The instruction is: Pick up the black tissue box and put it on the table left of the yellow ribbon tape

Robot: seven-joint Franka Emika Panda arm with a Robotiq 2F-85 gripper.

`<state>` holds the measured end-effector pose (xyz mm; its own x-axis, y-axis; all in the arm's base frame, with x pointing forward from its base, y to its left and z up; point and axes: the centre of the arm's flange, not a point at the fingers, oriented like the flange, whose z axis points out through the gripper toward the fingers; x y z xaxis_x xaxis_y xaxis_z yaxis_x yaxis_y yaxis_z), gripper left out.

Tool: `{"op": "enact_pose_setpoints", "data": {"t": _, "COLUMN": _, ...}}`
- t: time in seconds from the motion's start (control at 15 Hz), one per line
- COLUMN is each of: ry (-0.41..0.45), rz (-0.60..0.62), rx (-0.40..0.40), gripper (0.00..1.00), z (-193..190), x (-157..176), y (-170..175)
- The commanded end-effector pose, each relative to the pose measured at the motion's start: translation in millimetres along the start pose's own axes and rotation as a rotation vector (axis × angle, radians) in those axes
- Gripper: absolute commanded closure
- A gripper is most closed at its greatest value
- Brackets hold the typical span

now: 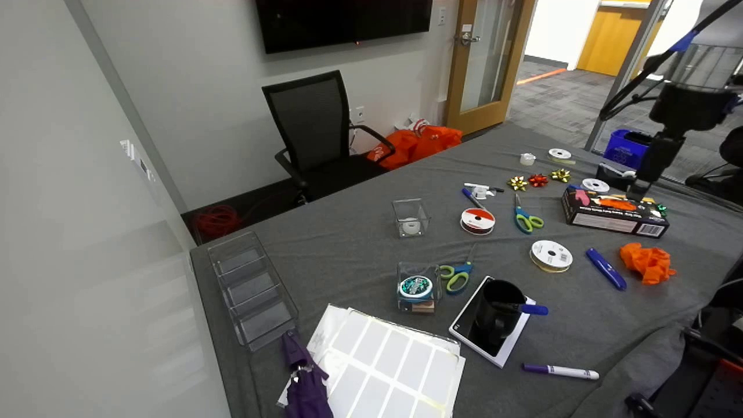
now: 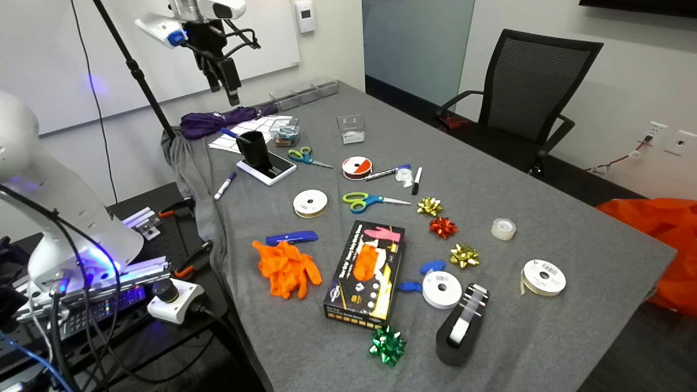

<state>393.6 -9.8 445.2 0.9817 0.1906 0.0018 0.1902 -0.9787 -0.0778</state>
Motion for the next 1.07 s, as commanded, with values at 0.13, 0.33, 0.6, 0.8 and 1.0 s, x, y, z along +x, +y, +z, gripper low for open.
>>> {"op": "enact_pose_setpoints", "data": {"t": 0.13, "ry": 0.031, "rz": -0.044, "rx": -0.116, "gripper": 0.0, "z": 7, "x": 30, "y": 72}}
{"op": "enact_pose_setpoints", "data": {"t": 0.33, "ry": 0.048, "rz": -0.047, "rx": -0.19, "gripper": 0.0, "z": 9, "x": 42, "y": 113}}
{"op": "enact_pose_setpoints", "data": {"t": 0.6, "ry": 0.067, "rz": -0.069, "rx": -0.223, "gripper": 0.0, "z": 14, "x": 66, "y": 154}}
{"op": "enact_pose_setpoints", "data": {"t": 0.8, "ry": 0.048, "rz": -0.152, "rx": -0.244, "gripper": 0.0, "z": 27, "x": 83, "y": 179}}
{"op": "enact_pose_setpoints", "data": {"t": 1.0, "ry": -0.043, "rz": -0.299, "rx": -0.232, "gripper": 0.0, "z": 40, "x": 96, "y": 197}}
